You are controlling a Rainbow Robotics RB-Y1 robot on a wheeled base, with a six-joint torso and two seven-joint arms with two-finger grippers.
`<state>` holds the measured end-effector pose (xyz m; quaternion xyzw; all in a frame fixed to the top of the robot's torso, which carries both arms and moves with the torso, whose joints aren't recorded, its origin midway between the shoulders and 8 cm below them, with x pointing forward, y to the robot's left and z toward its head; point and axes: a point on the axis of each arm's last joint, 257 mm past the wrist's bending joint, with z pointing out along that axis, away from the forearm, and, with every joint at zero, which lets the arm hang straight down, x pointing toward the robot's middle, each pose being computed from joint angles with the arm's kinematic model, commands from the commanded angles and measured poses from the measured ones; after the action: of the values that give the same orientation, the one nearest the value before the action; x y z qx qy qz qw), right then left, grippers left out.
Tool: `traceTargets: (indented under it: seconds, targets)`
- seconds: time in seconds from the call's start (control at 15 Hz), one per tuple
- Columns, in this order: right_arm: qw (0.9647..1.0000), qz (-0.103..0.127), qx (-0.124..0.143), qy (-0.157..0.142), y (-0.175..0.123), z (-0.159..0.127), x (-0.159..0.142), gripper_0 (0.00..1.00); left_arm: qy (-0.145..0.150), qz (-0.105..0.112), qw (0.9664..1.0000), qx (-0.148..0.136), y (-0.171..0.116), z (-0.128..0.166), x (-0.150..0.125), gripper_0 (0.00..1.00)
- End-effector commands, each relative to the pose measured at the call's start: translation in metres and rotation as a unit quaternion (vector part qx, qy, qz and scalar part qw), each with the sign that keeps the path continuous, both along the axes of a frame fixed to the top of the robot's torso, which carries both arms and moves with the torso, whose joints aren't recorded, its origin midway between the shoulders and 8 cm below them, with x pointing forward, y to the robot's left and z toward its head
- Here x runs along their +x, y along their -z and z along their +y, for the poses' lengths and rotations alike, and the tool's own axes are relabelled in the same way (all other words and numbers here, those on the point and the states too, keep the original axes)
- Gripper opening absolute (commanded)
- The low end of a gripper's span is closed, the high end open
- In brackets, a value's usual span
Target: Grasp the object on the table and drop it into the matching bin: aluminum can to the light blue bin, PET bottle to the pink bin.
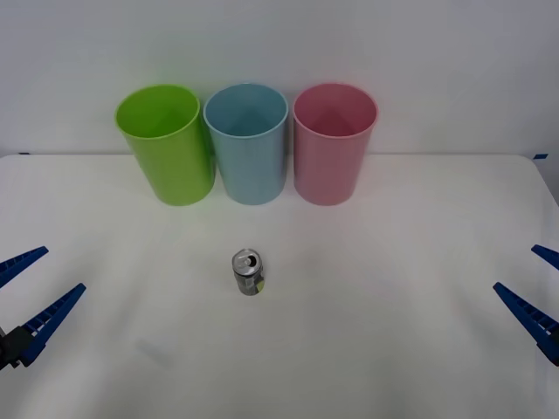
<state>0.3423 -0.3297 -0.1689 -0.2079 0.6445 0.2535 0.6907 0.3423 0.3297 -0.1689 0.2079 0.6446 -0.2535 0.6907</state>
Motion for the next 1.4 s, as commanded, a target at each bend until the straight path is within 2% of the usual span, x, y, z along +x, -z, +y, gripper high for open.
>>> traceTargets:
  seconds: [0.07, 0.2, 0.6, 0.73, 1.33, 1.4]
  targets:
    - [1.0, 0.0, 0.0, 0.0, 0.0, 0.0, 0.0, 1.0, 0.0, 0.0, 1.0, 0.0, 0.0, 0.0, 0.0, 1.0]
    - [0.9998, -0.006, 0.013, -0.013, -0.004, 0.011, -0.005, 1.0, 0.0, 0.0, 1.0, 0.0, 0.0, 0.0, 0.0, 1.0]
    - [0.9997, -0.003, 0.011, -0.02, -0.003, 0.019, -0.01, 1.0, 0.0, 0.0, 1.0, 0.0, 0.0, 0.0, 0.0, 1.0]
    - [0.9993, 0.004, 0.012, -0.035, 0.003, 0.031, -0.011, 1.0, 0.0, 0.0, 1.0, 0.0, 0.0, 0.0, 0.0, 1.0]
    - [0.9973, 0.023, 0.004, -0.069, 0.042, 0.078, 0.002, 1.0, 0.0, 0.0, 1.0, 0.0, 0.0, 0.0, 0.0, 1.0]
    - [0.9973, 0.012, -0.008, -0.072, 0.046, 0.083, 0.007, 1.0, 0.0, 0.0, 1.0, 0.0, 0.0, 0.0, 0.0, 1.0]
